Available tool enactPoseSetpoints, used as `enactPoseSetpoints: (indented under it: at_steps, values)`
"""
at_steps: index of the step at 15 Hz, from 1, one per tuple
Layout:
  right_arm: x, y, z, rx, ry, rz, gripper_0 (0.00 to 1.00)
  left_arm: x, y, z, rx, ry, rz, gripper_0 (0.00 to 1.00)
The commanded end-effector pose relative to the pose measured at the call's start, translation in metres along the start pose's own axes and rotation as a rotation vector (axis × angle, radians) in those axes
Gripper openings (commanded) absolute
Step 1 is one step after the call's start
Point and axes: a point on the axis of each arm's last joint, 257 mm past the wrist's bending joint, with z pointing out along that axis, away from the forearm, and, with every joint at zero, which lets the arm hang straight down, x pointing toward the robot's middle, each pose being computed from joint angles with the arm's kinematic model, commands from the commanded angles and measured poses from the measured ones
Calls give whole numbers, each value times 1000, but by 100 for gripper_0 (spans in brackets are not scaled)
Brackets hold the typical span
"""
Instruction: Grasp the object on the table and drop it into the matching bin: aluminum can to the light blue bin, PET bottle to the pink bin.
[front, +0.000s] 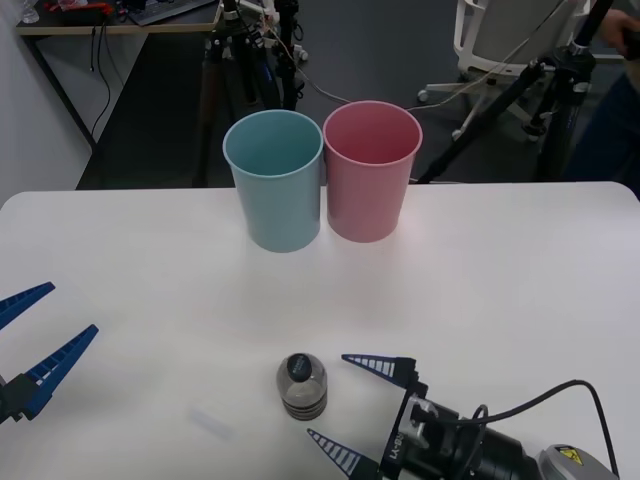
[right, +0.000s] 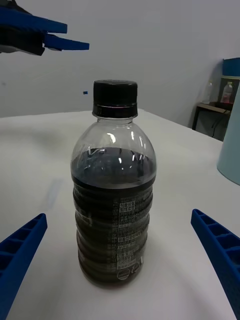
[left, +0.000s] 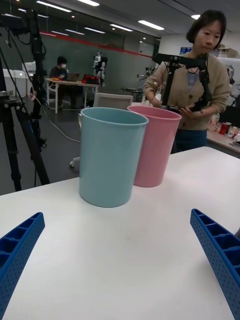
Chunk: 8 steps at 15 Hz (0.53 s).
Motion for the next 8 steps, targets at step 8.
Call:
enactPoseSetpoints:
  at_steps: [8]
  values:
    - [2,17,45,22,31,20,100,0,0,0,0,0,0,100]
